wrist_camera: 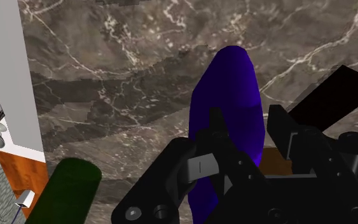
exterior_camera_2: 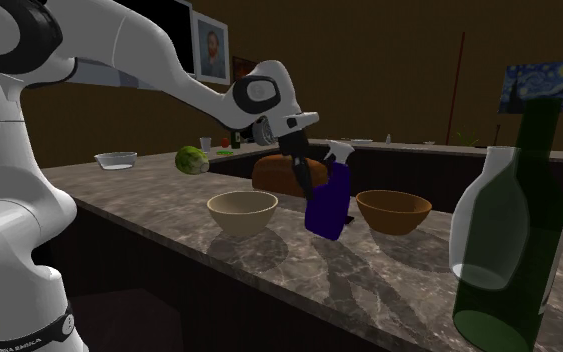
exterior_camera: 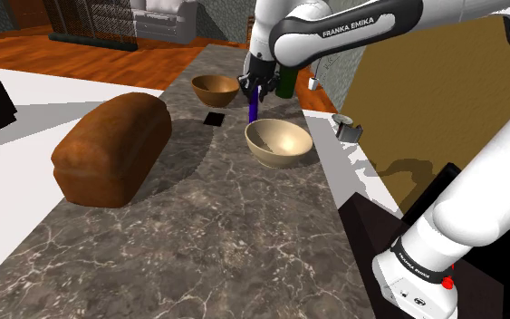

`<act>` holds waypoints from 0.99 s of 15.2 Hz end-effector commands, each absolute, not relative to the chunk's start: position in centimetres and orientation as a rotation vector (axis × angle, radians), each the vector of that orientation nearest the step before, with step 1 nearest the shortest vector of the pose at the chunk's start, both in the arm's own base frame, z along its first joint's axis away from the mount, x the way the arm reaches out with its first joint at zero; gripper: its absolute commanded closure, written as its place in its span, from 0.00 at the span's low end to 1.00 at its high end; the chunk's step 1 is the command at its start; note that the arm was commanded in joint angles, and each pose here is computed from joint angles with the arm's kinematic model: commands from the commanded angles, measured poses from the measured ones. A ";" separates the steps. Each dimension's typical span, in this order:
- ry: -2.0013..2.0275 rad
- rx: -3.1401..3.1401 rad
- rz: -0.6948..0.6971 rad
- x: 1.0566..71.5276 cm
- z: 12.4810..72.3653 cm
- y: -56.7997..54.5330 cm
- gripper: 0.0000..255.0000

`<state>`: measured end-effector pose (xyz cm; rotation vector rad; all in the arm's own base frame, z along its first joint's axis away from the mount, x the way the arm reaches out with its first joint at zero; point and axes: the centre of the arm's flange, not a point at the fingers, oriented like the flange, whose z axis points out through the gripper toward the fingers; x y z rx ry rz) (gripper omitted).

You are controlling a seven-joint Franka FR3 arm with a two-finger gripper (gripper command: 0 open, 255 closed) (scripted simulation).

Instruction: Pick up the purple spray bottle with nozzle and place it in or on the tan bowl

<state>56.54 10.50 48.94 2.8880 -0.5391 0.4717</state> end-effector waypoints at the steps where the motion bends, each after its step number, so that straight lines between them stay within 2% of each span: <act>1: -0.539 2.888 0.471 56.6 50.0 10.4 1.00; 15: -0.539 2.888 0.471 56.6 57.4 10.4 1.00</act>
